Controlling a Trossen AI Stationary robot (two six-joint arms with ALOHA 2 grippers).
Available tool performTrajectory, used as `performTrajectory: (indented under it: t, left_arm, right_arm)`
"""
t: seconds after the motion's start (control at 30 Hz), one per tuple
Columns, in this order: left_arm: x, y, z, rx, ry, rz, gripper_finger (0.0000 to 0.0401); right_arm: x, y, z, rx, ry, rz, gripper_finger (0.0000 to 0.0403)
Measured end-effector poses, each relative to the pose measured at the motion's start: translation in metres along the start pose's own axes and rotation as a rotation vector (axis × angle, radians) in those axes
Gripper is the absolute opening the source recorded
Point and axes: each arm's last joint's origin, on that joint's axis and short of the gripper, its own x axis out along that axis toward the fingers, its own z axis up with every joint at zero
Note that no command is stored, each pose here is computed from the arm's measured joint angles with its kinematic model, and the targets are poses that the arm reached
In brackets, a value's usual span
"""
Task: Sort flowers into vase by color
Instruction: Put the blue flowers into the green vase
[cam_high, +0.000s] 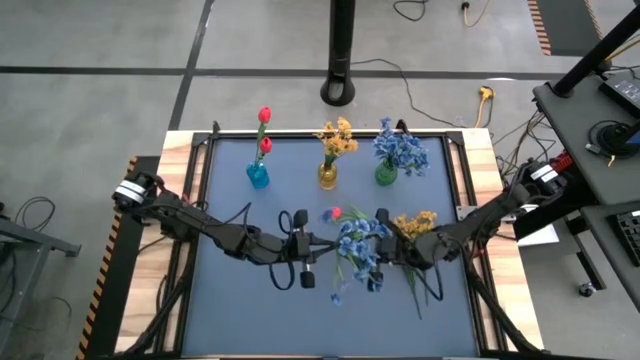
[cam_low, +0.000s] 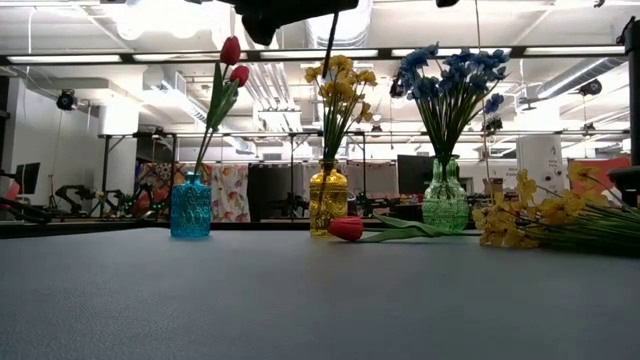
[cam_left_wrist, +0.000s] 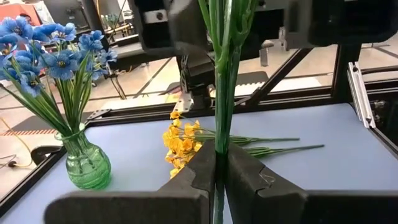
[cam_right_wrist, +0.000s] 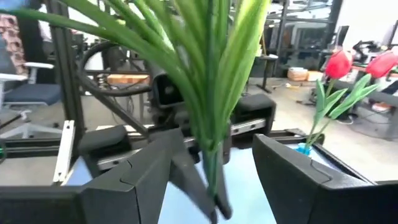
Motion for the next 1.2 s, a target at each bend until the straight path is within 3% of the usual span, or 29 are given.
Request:
performTrajectory:
  t: [0.4,0.83,1.1,1.2]
  left_arm:
    - [0.004,0.002,0.001,0.044,0.010,0.020,0.0006]
    - [0.003,0.003,0.002,0.043,0.017,0.057,0.0011]
    - [-0.003,0.006,0.008,0.016,0.015,0.057,0.0096]
    - [-0.007,0.009,0.010,0.024,0.046,0.056,0.0141]
  right_arm:
    - [0.018,-0.001,0.012,-0.044,0.038,-0.026,0.0205]
    - [0.018,-0.001,0.013,-0.050,0.036,-0.023,0.0033]
    - [0.013,-0.006,0.018,-0.012,0.058,-0.034,0.0029]
    - [0.004,-0.014,0.024,0.005,0.100,-0.125,0.0031]
